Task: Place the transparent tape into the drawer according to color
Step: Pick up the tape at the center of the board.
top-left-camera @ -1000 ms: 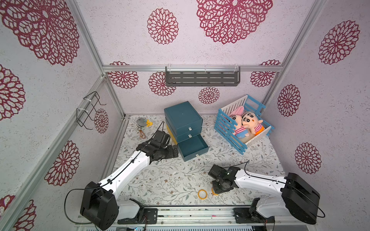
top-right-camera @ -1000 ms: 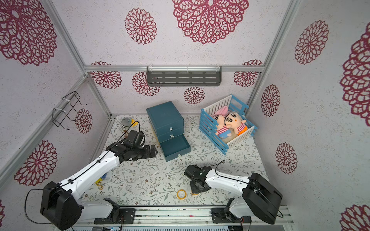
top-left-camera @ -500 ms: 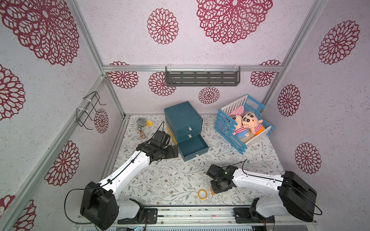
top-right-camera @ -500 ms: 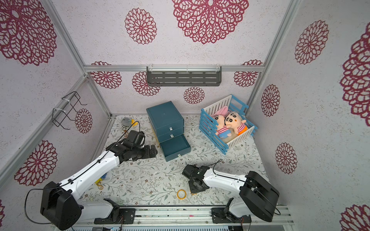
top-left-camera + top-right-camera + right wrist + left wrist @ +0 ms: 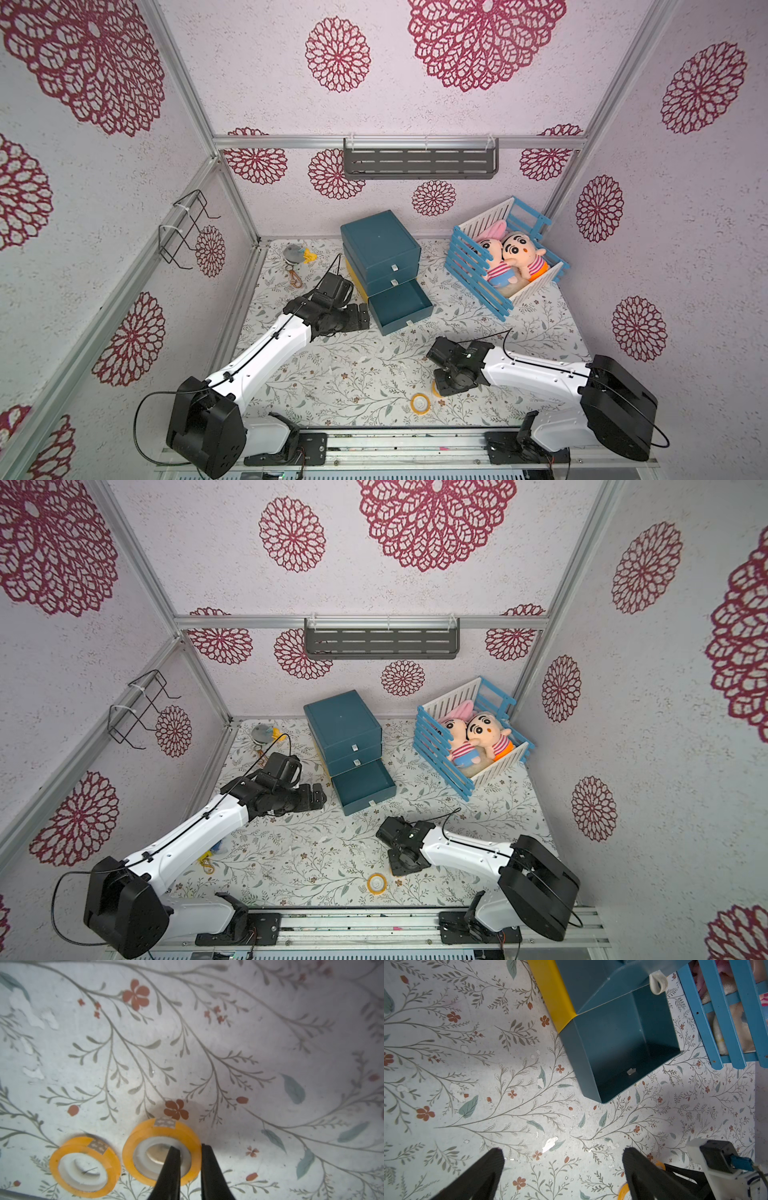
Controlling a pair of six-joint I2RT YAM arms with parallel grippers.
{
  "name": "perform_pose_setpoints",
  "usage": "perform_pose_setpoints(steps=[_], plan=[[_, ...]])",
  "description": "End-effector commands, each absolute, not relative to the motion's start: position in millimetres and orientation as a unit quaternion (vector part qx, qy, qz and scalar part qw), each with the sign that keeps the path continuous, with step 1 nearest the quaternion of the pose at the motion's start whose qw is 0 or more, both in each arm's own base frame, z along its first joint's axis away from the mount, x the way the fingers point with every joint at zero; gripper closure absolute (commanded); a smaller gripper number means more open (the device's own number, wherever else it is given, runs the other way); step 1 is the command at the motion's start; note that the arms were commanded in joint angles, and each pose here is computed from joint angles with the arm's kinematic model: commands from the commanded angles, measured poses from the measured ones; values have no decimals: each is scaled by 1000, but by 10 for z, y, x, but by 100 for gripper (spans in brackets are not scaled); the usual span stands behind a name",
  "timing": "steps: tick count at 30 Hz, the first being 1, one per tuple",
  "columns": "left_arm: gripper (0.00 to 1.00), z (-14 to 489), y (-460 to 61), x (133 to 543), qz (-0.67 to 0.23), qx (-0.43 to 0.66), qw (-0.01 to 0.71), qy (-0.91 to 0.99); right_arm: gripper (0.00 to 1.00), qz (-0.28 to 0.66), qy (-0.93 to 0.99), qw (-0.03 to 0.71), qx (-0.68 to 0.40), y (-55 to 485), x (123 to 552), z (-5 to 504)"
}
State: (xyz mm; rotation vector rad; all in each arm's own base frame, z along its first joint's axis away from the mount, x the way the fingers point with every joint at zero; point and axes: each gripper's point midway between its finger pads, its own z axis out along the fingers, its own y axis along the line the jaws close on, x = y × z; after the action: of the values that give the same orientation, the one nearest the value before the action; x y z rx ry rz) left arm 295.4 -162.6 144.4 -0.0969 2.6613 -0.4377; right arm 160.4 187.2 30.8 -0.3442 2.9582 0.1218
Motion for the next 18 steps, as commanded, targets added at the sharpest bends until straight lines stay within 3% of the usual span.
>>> perform_pose_setpoints(steps=[1, 18], plan=[[3, 1526, -1609, 2944, -158, -32, 232, 959, 100, 61, 985, 117, -111, 1953, 1783, 508], [3, 1500, -1603, 2906, -162, -34, 231, 959, 100, 74, 976, 172, -108, 2055, 2432, 955]])
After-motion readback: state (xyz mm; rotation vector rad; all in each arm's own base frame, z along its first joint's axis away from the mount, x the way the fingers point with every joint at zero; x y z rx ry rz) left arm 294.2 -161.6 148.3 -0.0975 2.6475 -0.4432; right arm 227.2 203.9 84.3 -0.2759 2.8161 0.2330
